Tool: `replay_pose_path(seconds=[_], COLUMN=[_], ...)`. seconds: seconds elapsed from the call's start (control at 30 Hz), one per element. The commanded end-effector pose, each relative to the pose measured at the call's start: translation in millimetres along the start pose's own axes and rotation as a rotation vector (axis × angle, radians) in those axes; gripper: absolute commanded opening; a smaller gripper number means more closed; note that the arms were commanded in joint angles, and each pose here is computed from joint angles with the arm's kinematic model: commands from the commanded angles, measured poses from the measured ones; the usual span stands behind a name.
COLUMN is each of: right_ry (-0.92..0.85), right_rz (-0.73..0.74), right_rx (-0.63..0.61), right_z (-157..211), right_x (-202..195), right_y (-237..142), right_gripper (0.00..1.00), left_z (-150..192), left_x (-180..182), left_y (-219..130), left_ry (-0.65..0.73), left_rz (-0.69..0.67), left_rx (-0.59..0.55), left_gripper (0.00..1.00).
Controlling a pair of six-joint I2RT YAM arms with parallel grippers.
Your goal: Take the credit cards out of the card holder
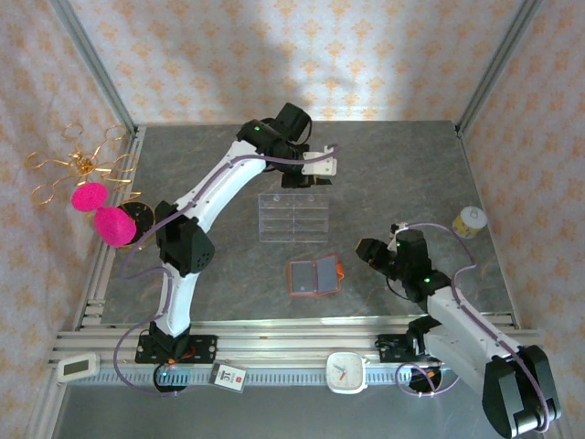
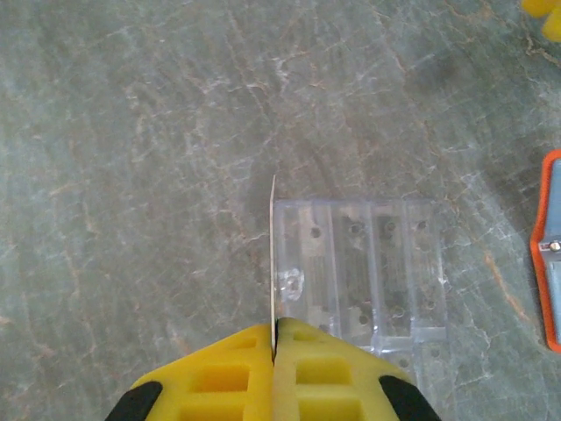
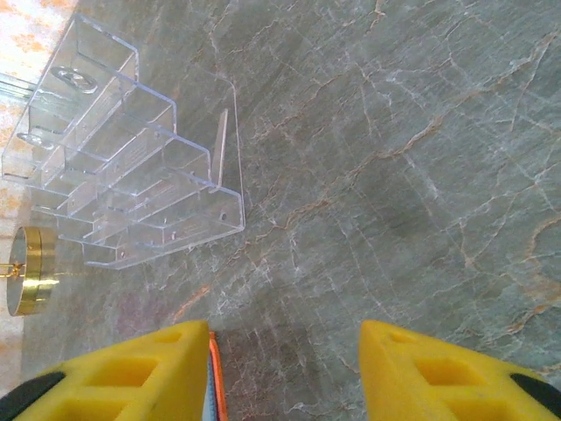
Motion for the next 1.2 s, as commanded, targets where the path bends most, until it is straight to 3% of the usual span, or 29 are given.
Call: replay_pose_path(seconds=[0.0,1.17], right_ry=[-0.027,-0.033], right_rz=[-0.019,-0.015], right_rx=[-0.034,-0.041], right_z=[-11,-19], right_x=[11,10], right_y=[-2,0], right_gripper=[0.47,0.47], left_z=[3,44], left_x=[-6,-10], left_y=[14,64], left_ry=[0.022,-0.038], left_rz=[0.018,0.028], left_rx=[0.025,0.147], left_gripper=[0.0,0.0])
Point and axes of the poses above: each hand's point on the last joint's axis, 136 mm out from that joint toward the fingers, its own y axis out along the fingers, its own x axis along the line the jaws close on, z = x × y, the point moved 3 cm from there along -y, back along the fingers, and after that the axes turned 8 degrees about y, right-handed, at the moved point
